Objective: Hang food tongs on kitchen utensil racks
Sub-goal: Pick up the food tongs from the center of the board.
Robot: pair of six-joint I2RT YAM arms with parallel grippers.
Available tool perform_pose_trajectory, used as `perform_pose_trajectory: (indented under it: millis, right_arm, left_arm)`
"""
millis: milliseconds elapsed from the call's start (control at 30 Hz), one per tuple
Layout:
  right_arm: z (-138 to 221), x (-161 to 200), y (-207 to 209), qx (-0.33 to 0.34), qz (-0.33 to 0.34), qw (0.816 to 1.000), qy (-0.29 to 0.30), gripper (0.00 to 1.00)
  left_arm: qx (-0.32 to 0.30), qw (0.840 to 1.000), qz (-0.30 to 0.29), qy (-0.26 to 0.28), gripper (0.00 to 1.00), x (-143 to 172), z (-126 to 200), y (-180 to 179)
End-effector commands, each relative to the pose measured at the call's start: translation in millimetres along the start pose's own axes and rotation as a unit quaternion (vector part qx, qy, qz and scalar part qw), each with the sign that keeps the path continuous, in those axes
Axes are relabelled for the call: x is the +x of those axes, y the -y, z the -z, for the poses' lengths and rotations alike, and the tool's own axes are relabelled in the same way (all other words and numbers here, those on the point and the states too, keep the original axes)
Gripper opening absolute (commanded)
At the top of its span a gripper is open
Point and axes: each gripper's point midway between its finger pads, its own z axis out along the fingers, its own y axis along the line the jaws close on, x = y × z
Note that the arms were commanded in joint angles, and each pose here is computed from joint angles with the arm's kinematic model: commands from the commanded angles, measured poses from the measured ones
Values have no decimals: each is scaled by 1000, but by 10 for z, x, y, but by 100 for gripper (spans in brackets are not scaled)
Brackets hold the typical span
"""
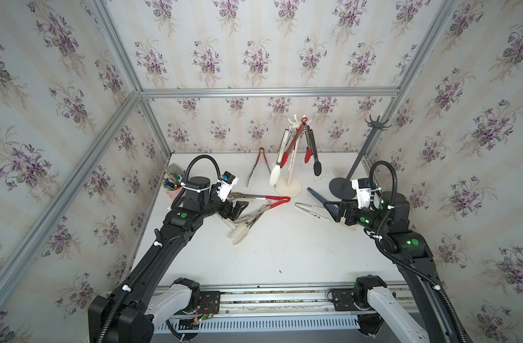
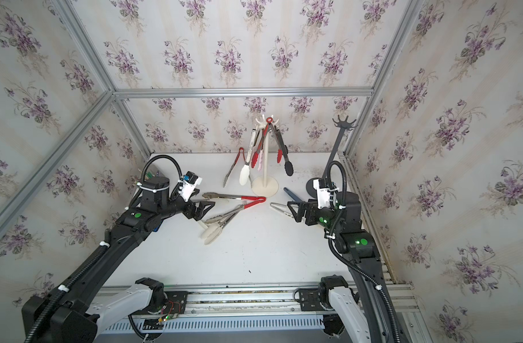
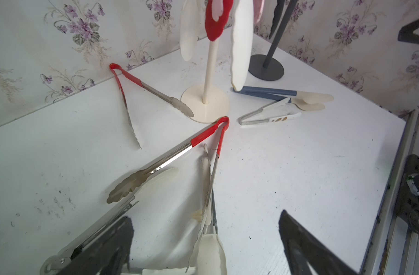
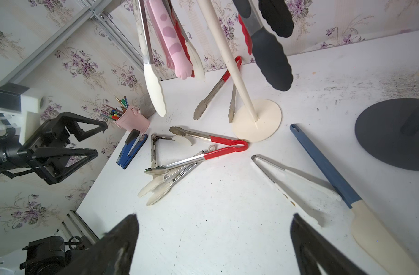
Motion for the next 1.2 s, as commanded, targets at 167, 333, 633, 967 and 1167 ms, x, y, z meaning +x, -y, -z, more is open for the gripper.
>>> perform_pose_trajectory:
  millis: [167,333,633,967,1167]
  right_arm:
    - [59,-47,-56,-6,2,1000,15,98]
    - [120,-5,-59,1,2,1000,12,98]
    - [214,-3,-84,8,3,1000,19,98]
    - [240,12,-87,10,-1,1000,20,98]
    - [249,12,-84,12,-3,1000,22,98]
  left_arm:
    - [58,983,-162,-62,75,230,-389,344]
    - [74,972,-199,-103,68,368,-667,459]
    - [79,951,-252,-161,59,572,-1062,414]
    - [90,943,-253,-196,52,723,-1327,388]
    - [82,940,-248,-218,49,820,-1462,323]
